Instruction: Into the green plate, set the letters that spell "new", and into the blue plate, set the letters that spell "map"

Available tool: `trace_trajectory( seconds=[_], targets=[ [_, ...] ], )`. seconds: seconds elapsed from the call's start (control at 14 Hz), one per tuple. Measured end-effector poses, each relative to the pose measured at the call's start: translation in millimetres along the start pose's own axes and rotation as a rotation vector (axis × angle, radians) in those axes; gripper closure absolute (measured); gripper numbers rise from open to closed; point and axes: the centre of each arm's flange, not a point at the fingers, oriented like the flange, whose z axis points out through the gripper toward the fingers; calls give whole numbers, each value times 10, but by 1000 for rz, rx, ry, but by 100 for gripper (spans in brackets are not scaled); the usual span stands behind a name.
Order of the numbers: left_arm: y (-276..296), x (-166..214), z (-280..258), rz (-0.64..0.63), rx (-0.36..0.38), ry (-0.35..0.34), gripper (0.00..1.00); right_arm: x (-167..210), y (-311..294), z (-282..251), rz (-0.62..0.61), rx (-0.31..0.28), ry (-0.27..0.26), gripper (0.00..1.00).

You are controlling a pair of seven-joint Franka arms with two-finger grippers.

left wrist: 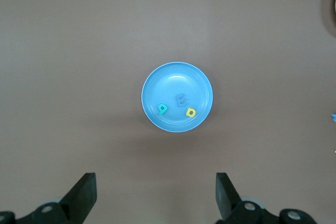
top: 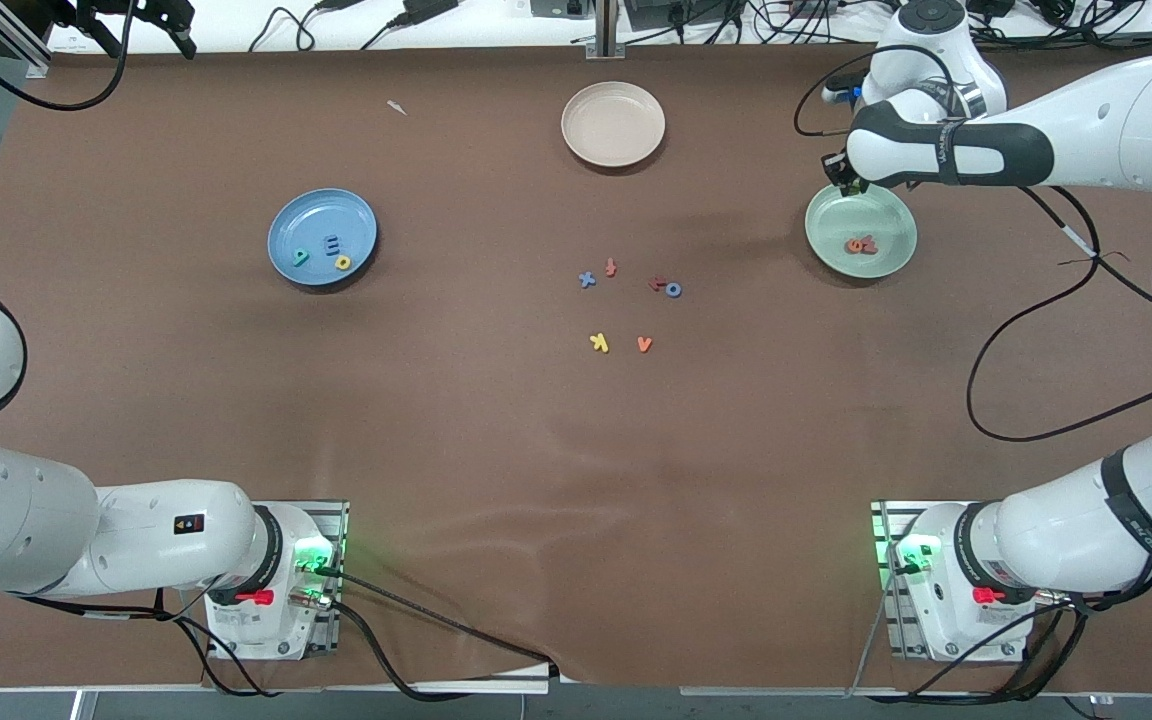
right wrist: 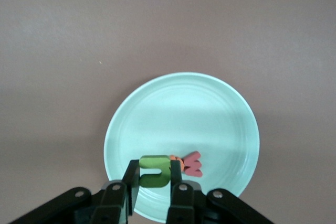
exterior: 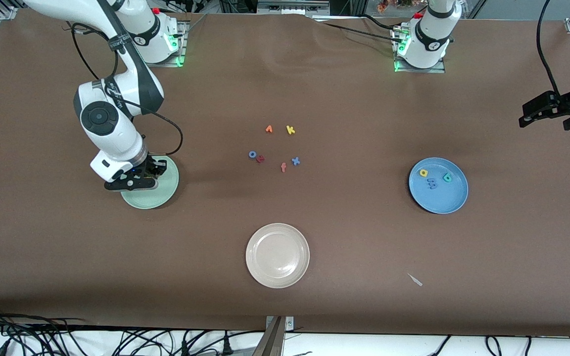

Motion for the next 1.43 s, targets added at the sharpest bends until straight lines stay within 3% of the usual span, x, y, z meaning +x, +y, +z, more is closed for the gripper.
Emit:
trace_trajectory(
  seconds=[0.14, 0.29, 0.5, 0.64, 0.93, 1.0, 1.43],
  targets=[
    [0, 0, 0, 0, 0, 0, 0, -73, -35, 63, -2, 8, -4, 72],
    [0, 0, 1, 0, 0, 0, 0, -139, -32, 129, -5, 13, -1, 63],
    [0, 0, 1, 0, 0, 0, 0, -207, 79, 203, -6, 9, -6, 59],
    [0, 0, 1, 0, 0, 0, 0, -205, 170, 193, -1, 8, -3, 44],
    [0, 0, 1, 0, 0, 0, 0, -123, 232, -44, 65, 48, -28, 4],
    [0, 0, 1, 0, 0, 0, 0, -65, 254, -193, 74, 46, -38, 0],
    [1, 0, 3, 0, 0, -1, 0, 124, 462, -1410, 116, 57, -81, 0]
  ],
)
